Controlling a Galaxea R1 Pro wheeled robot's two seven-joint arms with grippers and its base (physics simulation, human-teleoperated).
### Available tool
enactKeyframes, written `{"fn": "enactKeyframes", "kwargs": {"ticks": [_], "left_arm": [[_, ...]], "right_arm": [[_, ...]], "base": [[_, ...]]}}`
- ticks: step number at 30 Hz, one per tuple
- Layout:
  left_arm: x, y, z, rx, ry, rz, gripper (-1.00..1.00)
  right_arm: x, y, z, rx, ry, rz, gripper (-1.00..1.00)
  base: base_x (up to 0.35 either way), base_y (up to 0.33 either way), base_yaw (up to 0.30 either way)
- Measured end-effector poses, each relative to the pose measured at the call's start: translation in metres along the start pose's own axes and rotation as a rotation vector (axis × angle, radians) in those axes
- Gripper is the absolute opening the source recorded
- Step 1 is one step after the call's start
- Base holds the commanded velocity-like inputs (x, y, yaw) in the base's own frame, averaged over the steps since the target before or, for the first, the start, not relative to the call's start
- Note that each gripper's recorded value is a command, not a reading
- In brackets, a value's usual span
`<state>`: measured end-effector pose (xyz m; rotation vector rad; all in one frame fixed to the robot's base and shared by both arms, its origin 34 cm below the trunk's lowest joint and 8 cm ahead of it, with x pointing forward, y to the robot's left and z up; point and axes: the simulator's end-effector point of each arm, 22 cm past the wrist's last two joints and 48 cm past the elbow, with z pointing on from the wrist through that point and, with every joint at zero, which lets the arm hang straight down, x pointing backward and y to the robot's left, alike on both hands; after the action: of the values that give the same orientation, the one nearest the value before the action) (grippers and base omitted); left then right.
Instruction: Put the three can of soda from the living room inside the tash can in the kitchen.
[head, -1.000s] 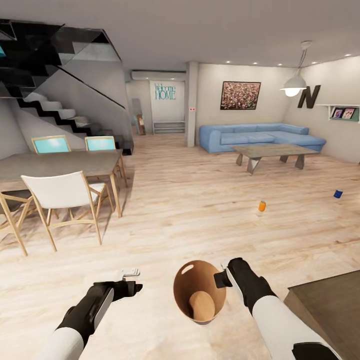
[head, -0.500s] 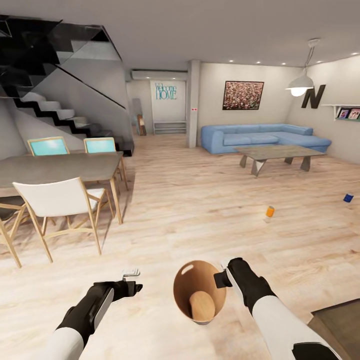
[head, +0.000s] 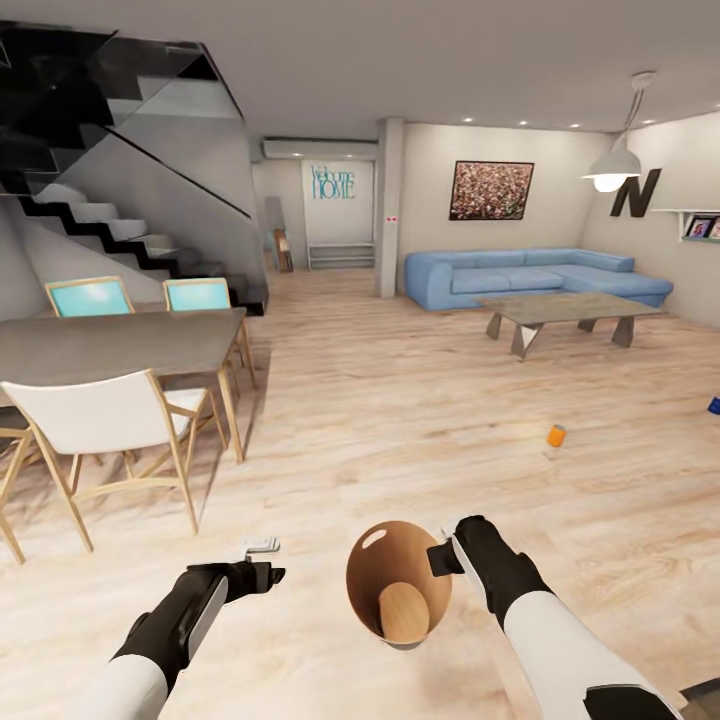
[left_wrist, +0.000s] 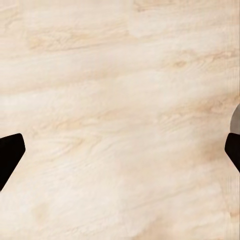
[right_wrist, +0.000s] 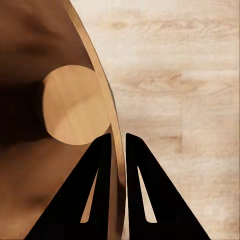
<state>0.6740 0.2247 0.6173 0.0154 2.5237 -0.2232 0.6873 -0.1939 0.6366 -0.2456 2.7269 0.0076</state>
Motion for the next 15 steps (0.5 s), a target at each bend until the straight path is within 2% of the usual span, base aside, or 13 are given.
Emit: {"fn": "enactKeyframes", "kwargs": {"ticks": [9, 15], "left_arm": [[0.0000, -0.0001, 0.0000, 0.000, 0.000, 0.000, 1.00], [0.0002, -0.0001, 0.0001, 0.000, 0.000, 0.000, 1.00]], "right_arm": [[-0.0002, 0.0005, -0.0001, -0.002, -0.001, 0.002, -1.00], [-0.0002, -0.0002, -0.0001, 0.001, 0.000, -0.001, -1.00]], "base": [[0.344, 0.019, -0.020], [0.345, 0.001, -0.199]]}}
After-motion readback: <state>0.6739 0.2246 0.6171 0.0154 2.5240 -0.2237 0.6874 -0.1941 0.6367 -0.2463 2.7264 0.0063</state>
